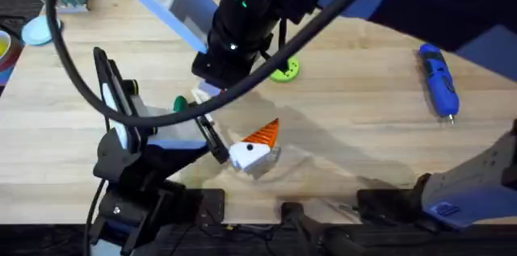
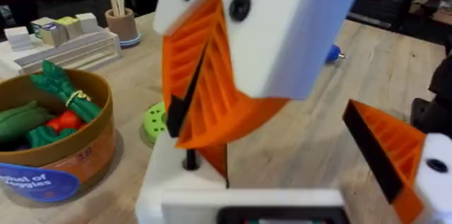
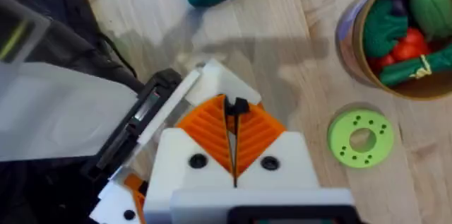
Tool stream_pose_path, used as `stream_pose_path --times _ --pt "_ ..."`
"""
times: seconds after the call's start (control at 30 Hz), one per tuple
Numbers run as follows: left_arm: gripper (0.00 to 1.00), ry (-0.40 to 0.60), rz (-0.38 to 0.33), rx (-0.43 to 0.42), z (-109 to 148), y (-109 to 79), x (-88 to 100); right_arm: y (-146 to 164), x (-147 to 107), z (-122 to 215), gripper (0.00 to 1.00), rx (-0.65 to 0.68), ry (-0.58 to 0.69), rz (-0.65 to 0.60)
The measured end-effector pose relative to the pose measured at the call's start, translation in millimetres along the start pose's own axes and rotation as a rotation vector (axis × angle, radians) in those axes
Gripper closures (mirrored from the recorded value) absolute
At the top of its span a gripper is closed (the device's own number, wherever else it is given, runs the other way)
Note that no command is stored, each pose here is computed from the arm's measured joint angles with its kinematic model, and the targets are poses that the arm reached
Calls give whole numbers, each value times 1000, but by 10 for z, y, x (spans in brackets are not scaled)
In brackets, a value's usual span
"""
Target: Pick up the gripper from the table and insert it into the empty holder that is missing its gripper. Then pick up a screw, insert it into the mounting hole, and use the screwdriver to tighten it. Finally, clean up the table by picking up the vegetable and placing it into the bucket.
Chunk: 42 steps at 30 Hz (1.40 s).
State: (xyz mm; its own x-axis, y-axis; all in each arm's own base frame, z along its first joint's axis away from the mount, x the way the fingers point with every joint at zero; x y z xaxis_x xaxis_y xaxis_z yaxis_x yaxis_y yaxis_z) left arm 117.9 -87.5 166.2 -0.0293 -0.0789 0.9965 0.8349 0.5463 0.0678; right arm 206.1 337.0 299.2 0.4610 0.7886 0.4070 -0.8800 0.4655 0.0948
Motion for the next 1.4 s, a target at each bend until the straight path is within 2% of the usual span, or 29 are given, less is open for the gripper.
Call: stream_pose_path --times 0.9,0.97,1.17,1.23,1.4 --pt "8 0 -3 0 0 0 0 24 3 -40 986 19 8 2" --pt "8 0 -3 0 0 0 0 26 4 -40 848 21 8 0" --pt "8 1 -2 7 0 6 0 -49 5 -27 53 -4 5 -12" --pt "8 0 -3 8 0 6 0 -97 0 -12 14 -7 7 -24" --pt "8 1 -3 8 0 7 0 -126 -28 59 11 3 13 -37"
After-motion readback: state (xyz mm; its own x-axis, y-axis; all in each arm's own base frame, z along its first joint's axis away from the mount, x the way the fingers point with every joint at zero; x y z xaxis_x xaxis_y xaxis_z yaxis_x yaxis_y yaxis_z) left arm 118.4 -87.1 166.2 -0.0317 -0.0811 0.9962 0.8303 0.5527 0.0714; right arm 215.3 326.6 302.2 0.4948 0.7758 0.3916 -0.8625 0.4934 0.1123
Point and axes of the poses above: each hand's point on the last joint's axis, 136 mm out from that joint toward the fingers, its own z axis back along the fingers, its own y axis along the line the jaws close on, x = y × z, the point moved 9 cm from there along z, back along the fingers, and after that the axes turned 10 degrees about -z, right-handed, at the moved point
